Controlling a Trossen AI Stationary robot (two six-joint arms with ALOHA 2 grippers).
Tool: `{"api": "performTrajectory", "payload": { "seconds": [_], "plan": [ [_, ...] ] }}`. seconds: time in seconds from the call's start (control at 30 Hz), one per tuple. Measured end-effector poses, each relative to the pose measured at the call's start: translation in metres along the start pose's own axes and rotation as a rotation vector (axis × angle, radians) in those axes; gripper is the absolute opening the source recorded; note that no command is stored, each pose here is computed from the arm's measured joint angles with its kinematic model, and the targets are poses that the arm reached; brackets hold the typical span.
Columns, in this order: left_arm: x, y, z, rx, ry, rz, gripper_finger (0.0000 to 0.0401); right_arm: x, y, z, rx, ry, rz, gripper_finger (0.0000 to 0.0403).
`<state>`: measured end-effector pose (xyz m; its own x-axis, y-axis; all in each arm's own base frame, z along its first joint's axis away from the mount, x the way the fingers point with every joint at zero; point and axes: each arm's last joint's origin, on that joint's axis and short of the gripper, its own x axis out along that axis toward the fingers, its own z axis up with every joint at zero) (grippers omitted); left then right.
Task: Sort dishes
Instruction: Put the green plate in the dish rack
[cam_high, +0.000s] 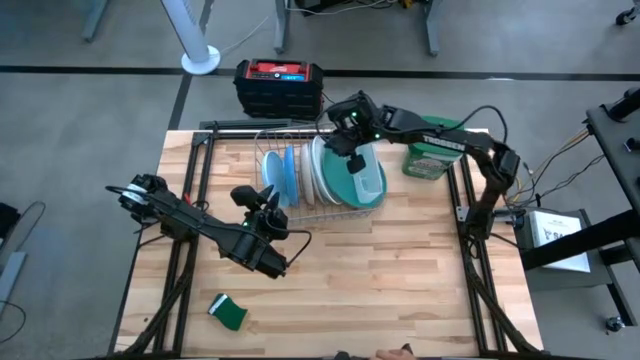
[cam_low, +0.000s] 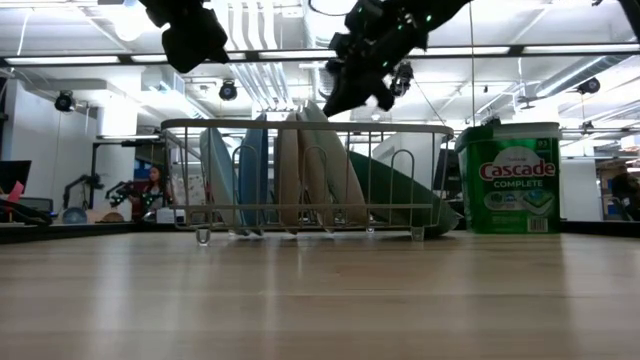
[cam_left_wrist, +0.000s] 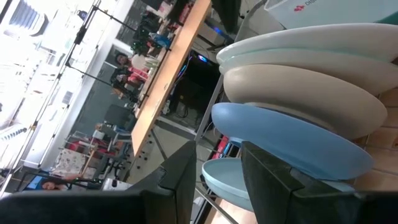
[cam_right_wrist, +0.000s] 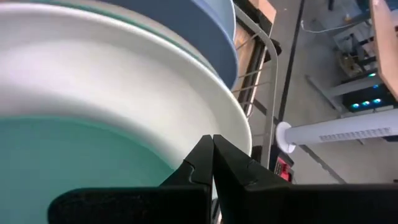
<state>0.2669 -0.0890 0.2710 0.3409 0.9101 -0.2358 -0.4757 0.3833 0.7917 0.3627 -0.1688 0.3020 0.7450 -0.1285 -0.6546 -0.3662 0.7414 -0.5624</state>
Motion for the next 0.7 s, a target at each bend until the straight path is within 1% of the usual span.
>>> {"api": "performTrajectory", "payload": {
  "seconds": [0.13,0.2,0.23,0.3,0.37,0.47,0.63,0.7],
  "plan": [
    [-0.001,0.0,0.0,0.001,0.008,-0.008,0.0116,-0.014,0.002,-0.003,0.003,0.023,0.03,0.0],
    [-0.001,-0.001,-0.001,0.002,0.017,-0.017,0.0116,-0.012,0.004,-0.009,0.024,0.03,0.05,0.0001],
    [-0.001,-0.001,-0.001,0.002,0.018,-0.018,0.0116,-0.009,0.007,-0.014,0.035,0.034,0.079,0.0005],
    [-0.001,-0.001,-0.001,0.002,0.018,-0.018,0.0116,0.0,0.011,-0.02,0.055,0.037,0.114,0.002],
    [-0.001,-0.001,-0.001,0.002,0.018,-0.018,0.0116,0.011,0.016,-0.026,0.076,0.059,0.136,0.0043],
    [-0.001,-0.001,-0.001,0.002,0.018,-0.018,0.0116,0.03,0.016,-0.03,0.103,0.061,0.111,0.0088],
    [-0.001,-0.001,-0.001,-0.001,0.018,-0.018,0.0116,0.051,0.019,-0.035,0.089,0.081,0.098,0.0162],
    [-0.001,0.0,-0.001,-0.005,0.02,-0.016,0.0116,0.055,0.02,-0.036,0.07,0.078,0.099,0.0185]
  ]
}}
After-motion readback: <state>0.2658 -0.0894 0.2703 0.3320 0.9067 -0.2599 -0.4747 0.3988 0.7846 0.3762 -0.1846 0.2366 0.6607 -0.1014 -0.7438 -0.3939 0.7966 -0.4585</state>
